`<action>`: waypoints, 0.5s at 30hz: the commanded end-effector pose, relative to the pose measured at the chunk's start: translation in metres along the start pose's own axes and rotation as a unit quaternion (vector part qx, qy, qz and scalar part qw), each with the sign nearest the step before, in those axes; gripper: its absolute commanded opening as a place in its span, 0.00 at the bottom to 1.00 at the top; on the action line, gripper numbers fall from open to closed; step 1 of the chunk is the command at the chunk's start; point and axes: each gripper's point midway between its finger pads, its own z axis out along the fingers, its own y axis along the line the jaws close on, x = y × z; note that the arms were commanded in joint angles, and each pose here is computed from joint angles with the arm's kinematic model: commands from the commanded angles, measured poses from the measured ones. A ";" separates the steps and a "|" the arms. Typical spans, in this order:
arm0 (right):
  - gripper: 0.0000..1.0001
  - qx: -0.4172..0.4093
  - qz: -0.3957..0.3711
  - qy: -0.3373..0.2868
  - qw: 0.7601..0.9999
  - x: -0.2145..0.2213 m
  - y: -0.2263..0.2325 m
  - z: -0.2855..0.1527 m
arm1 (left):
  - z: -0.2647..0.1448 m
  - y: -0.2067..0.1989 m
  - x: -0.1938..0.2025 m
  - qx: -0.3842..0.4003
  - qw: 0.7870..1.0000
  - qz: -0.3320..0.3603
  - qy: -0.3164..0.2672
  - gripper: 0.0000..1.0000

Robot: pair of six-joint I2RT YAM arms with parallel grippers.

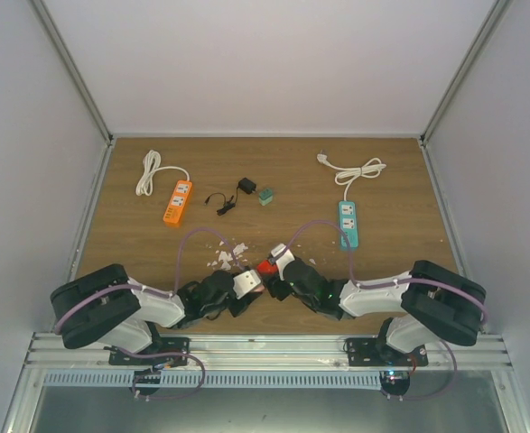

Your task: Insert the plug

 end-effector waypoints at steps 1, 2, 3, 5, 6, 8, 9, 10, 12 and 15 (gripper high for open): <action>0.47 -0.319 -0.023 0.078 0.944 0.038 0.134 -0.044 | -0.020 0.067 -0.111 -0.154 0.971 -0.046 -0.174 0.11; 0.47 -0.321 -0.020 0.076 0.944 0.036 0.135 -0.045 | -0.019 0.069 -0.113 -0.155 0.971 -0.052 -0.174 0.11; 0.47 -0.322 -0.016 0.075 0.944 0.035 0.135 -0.045 | -0.018 0.070 -0.114 -0.156 0.970 -0.057 -0.175 0.11; 0.47 -0.324 -0.007 0.073 0.943 0.031 0.137 -0.045 | -0.016 0.072 -0.117 -0.155 0.969 -0.076 -0.178 0.11; 0.47 -0.326 -0.002 0.072 0.943 0.029 0.138 -0.045 | -0.015 0.073 -0.118 -0.155 0.969 -0.079 -0.177 0.11; 0.47 -0.328 0.009 0.073 0.942 0.025 0.141 -0.044 | -0.012 0.075 -0.119 -0.160 0.967 -0.087 -0.177 0.11; 0.47 -0.327 0.017 0.073 0.942 0.023 0.142 -0.043 | -0.011 0.076 -0.120 -0.161 0.967 -0.089 -0.177 0.11; 0.47 -0.322 0.025 0.075 0.943 0.021 0.142 -0.041 | -0.010 0.077 -0.121 -0.163 0.966 -0.092 -0.177 0.11; 0.48 -0.308 0.049 0.078 0.947 0.017 0.140 -0.036 | -0.010 0.080 -0.124 -0.167 0.964 -0.103 -0.179 0.10; 0.47 -0.310 0.073 0.080 0.945 0.013 0.143 -0.033 | -0.013 0.082 -0.129 -0.164 0.960 -0.120 -0.192 0.10</action>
